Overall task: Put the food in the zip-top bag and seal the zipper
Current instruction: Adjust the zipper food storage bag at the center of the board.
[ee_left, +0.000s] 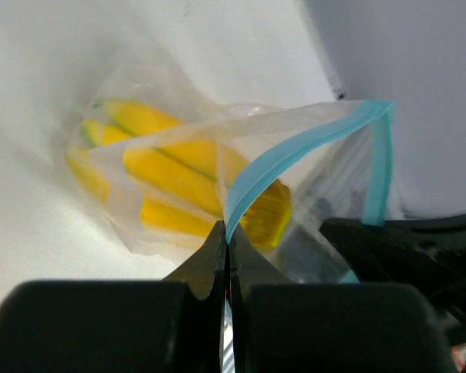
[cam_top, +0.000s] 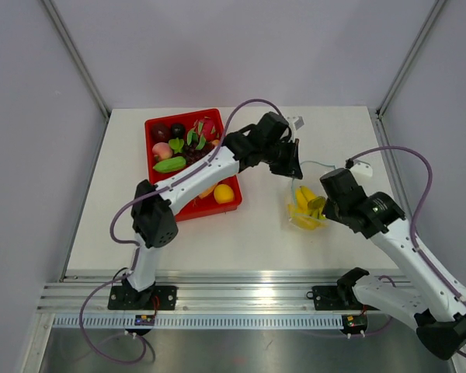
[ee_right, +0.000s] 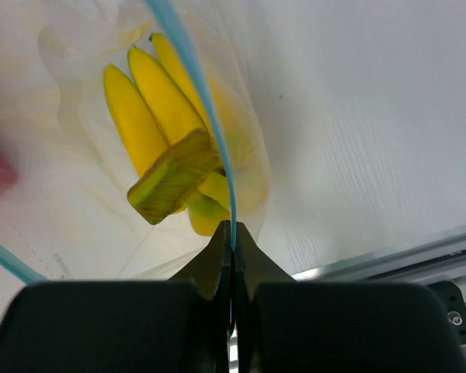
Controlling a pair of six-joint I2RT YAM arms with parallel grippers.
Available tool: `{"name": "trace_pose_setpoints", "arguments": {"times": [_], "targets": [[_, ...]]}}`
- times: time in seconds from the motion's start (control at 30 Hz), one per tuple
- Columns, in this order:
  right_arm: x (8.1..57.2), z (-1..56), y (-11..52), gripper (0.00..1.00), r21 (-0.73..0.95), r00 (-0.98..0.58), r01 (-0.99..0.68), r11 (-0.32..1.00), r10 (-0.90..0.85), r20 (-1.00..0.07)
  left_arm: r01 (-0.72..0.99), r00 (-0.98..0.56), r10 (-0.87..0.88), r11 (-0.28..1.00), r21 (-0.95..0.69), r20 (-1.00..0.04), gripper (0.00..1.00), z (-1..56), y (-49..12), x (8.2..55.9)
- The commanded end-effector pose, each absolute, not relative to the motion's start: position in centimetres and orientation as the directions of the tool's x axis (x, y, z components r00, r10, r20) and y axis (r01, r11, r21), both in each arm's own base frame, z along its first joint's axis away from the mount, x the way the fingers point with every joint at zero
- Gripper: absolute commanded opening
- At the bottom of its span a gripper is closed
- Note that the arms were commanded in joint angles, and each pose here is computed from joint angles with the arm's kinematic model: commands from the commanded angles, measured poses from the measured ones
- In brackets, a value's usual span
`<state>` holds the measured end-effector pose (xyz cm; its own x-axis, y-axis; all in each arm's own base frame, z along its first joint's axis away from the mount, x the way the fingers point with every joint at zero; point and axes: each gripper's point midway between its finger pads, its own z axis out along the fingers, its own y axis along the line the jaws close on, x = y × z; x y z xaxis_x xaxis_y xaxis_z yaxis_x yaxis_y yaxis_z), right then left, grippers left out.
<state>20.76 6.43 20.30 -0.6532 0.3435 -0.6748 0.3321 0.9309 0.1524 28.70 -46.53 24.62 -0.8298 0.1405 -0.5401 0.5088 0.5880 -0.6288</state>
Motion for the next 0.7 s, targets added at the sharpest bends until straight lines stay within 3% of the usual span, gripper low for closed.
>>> {"name": "trace_pose_setpoints", "arguments": {"times": [0.0,0.23,0.33,0.5,0.67], "targets": [[21.4,20.2,6.9,0.0,0.174,-0.642,0.35,0.92,0.371,-0.671,0.531,-0.816,0.239,0.667,-0.522,-0.526,0.0,20.4,-46.4,29.9],[23.0,27.0,6.9,0.0,0.296,-0.49,0.293,0.909,0.409,-0.77,0.716,-0.587,0.044,0.495,-0.493,-0.808,0.0,39.1,-44.6,28.8],[23.1,26.1,7.3,0.0,0.304,-0.5,0.285,0.909,0.411,-0.762,0.724,-0.582,0.032,0.475,-0.499,-0.813,0.0,39.4,-43.9,28.1],[22.7,19.0,8.8,0.0,0.263,-0.622,0.31,0.914,0.404,-0.671,0.65,-0.703,0.152,0.533,-0.542,-0.694,0.0,29.4,-44.9,28.5],[22.2,17.3,9.2,0.0,0.28,-0.644,0.325,0.903,0.428,-0.635,0.621,-0.743,0.18,0.544,-0.564,-0.644,0.0,26.2,-45.5,28.7]]}}
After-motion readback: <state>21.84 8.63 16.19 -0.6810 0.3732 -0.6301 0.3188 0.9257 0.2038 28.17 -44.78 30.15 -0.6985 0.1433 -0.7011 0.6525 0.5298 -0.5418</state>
